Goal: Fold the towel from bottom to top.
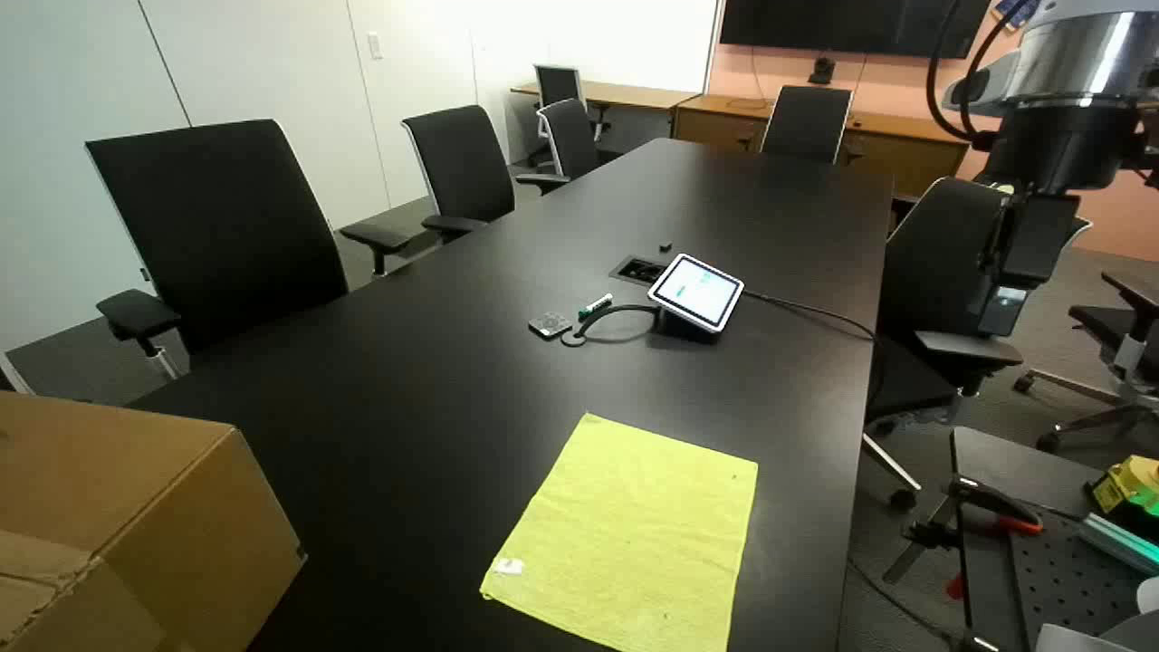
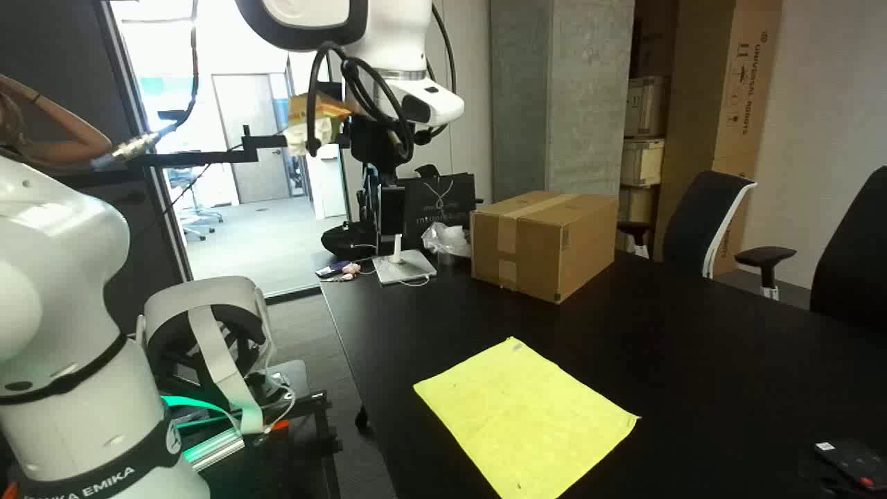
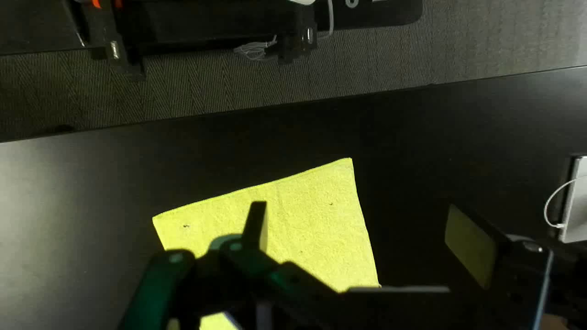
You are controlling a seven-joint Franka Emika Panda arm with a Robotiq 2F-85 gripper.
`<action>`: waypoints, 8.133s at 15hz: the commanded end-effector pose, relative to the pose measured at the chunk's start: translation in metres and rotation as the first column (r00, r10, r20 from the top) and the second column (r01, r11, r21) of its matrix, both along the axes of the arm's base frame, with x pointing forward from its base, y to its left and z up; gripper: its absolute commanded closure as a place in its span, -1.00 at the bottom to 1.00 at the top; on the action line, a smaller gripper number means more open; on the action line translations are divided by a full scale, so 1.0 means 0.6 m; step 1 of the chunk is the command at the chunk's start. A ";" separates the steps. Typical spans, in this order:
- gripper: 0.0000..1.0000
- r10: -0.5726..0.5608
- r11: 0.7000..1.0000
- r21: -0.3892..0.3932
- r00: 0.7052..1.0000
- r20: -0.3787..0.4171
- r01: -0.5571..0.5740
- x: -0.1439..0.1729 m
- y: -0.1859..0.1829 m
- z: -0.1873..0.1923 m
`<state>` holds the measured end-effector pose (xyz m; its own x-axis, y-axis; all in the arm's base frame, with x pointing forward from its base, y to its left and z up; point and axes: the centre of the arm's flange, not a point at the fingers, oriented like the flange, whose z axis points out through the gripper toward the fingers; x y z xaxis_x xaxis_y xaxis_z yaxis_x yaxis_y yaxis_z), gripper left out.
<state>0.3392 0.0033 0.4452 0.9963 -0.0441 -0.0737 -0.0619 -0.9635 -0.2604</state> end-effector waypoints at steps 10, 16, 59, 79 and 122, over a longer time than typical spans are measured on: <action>-1.00 0.010 1.000 -0.009 1.000 0.000 -0.010 0.021 -0.001 -0.014; -1.00 0.083 0.996 -0.022 0.995 0.062 -0.082 0.107 -0.029 -0.143; -0.95 0.183 0.964 -0.211 0.978 0.098 -0.159 0.280 -0.134 -0.704; 0.96 0.213 0.973 -0.071 0.973 -0.094 -0.220 0.253 -0.105 -0.601; -1.00 -0.003 0.991 -0.132 0.988 0.151 0.023 0.406 0.127 -0.521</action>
